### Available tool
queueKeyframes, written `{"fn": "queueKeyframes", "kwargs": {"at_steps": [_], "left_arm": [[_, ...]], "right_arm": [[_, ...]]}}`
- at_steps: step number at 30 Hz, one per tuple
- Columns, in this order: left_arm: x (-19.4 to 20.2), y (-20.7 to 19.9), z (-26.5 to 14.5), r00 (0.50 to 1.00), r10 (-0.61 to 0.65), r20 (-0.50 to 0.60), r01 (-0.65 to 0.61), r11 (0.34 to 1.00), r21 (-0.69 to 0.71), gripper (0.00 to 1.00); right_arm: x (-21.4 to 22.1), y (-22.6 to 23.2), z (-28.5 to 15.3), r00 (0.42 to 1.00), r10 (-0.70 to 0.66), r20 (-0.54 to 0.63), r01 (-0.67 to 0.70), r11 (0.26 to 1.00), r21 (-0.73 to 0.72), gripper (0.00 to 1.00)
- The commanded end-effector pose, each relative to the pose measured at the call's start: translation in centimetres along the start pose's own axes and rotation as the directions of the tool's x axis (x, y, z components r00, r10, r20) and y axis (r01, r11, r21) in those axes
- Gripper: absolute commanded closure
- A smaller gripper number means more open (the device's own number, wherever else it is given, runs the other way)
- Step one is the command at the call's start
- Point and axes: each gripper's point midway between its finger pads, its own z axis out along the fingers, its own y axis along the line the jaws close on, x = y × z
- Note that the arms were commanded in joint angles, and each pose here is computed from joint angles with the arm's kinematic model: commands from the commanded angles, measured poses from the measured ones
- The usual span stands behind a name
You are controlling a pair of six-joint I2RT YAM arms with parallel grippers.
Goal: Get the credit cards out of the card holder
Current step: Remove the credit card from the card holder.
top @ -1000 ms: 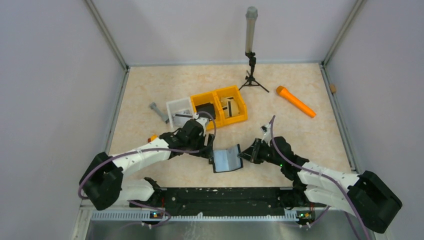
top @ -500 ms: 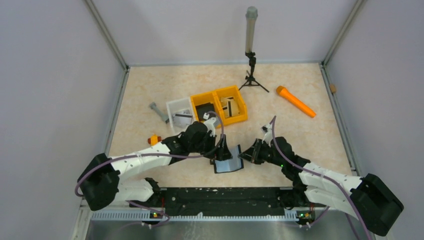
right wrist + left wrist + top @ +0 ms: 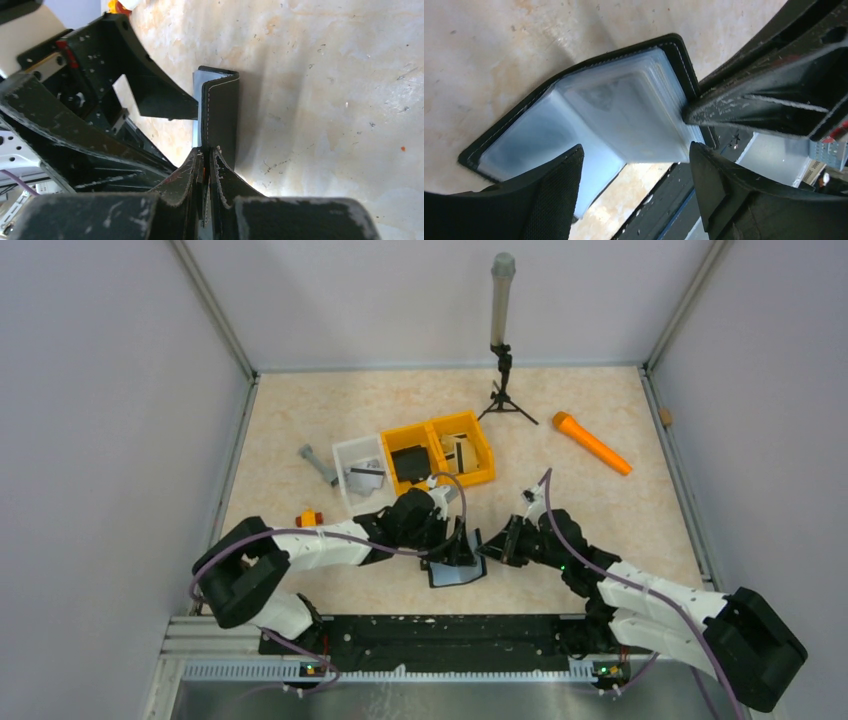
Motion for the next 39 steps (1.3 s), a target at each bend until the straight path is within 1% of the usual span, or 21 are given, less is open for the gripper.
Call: {"fn": "queueKeyframes", "kwargs": {"at_steps": [1, 2, 3, 5, 8, 11, 14, 17, 21, 23, 25, 27, 28, 31, 32, 34, 37, 39], "left_arm": [[-1.1, -2.5, 1.2, 1.000, 0.011, 0.028, -0.015, 0.985, 0.170, 0.14], [-1.1, -2.8, 1.3, 0.999, 0.014, 0.029, -0.019, 0.981, 0.194, 0.10], [-1.0, -2.9, 1.5, 1.000, 0.015, 0.025, -0.020, 0.979, 0.205, 0.09], [-0.9, -2.9, 1.5, 1.000, 0.015, 0.023, -0.020, 0.977, 0.210, 0.10], [-0.8, -2.4, 1.6, 1.000, 0.017, 0.014, -0.019, 0.983, 0.183, 0.16], [-0.5, -2.0, 1.5, 1.000, 0.025, 0.000, -0.024, 0.987, 0.161, 0.16], [-0.2, -2.2, 1.5, 1.000, 0.030, -0.009, -0.028, 0.982, 0.187, 0.17], [-0.1, -3.2, 1.3, 1.000, 0.023, -0.006, -0.021, 0.966, 0.258, 0.25], [0.1, -3.4, 1.6, 1.000, 0.009, -0.015, -0.004, 0.953, 0.303, 0.40], [0.3, -3.2, 1.7, 1.000, 0.005, -0.024, 0.002, 0.954, 0.300, 0.44], [0.4, -3.1, 1.7, 1.000, 0.004, -0.026, 0.004, 0.955, 0.297, 0.41], [0.6, -3.0, 1.7, 0.999, 0.005, -0.032, 0.004, 0.956, 0.293, 0.32], [0.7, -2.9, 1.6, 0.999, 0.006, -0.033, 0.004, 0.957, 0.290, 0.30], [1.0, -2.5, 1.6, 0.999, 0.004, -0.037, 0.006, 0.960, 0.279, 0.30], [1.1, -2.3, 1.6, 0.999, 0.000, -0.039, 0.011, 0.962, 0.274, 0.31], [1.3, -2.0, 1.5, 0.999, -0.012, -0.033, 0.021, 0.961, 0.275, 0.30], [1.7, -1.7, 1.0, 0.999, -0.030, -0.012, 0.032, 0.962, 0.273, 0.23], [2.0, -1.1, 0.9, 0.999, -0.033, -0.009, 0.035, 0.967, 0.251, 0.20]], "right_arm": [[-1.8, 3.2, -0.1, 0.999, -0.026, 0.039, 0.029, 0.997, -0.070, 1.00], [-1.8, 3.2, -0.1, 0.999, -0.026, 0.038, 0.028, 0.997, -0.069, 1.00], [-1.7, 3.2, -0.1, 0.999, -0.026, 0.038, 0.028, 0.997, -0.069, 1.00], [-1.6, 3.1, -0.1, 0.999, -0.026, 0.036, 0.028, 0.997, -0.068, 1.00], [-1.5, 2.9, -0.1, 0.999, -0.020, 0.035, 0.023, 0.997, -0.068, 1.00], [-1.6, 3.1, -0.2, 0.999, -0.015, 0.042, 0.018, 0.997, -0.076, 1.00], [-2.0, 3.7, -0.5, 0.998, -0.012, 0.061, 0.018, 0.995, -0.099, 1.00], [-1.9, 4.3, -0.5, 0.998, -0.008, 0.056, 0.015, 0.991, -0.133, 1.00], [-1.2, 3.0, 0.0, 1.000, -0.015, 0.022, 0.017, 0.996, -0.083, 0.92], [-0.9, 2.4, 0.2, 1.000, -0.012, 0.016, 0.013, 0.998, -0.068, 0.90], [-0.8, 1.8, 0.2, 1.000, -0.010, 0.021, 0.011, 0.999, -0.051, 0.90], [-0.8, 1.3, 0.3, 1.000, -0.010, 0.027, 0.011, 0.999, -0.037, 0.88], [-0.7, 1.2, 0.3, 1.000, -0.012, 0.027, 0.013, 0.999, -0.033, 0.85], [-0.3, 1.4, 0.4, 1.000, -0.026, 0.008, 0.027, 0.998, -0.055, 0.64], [-0.2, 1.4, 0.5, 1.000, -0.027, 0.001, 0.027, 0.998, -0.059, 0.61], [0.1, 1.4, 0.6, 1.000, -0.025, -0.015, 0.024, 0.998, -0.061, 0.60], [0.5, 1.4, 0.8, 0.999, -0.024, -0.040, 0.021, 0.997, -0.071, 0.61], [0.6, 1.5, 1.0, 0.999, -0.021, -0.048, 0.017, 0.997, -0.077, 0.61]]}}
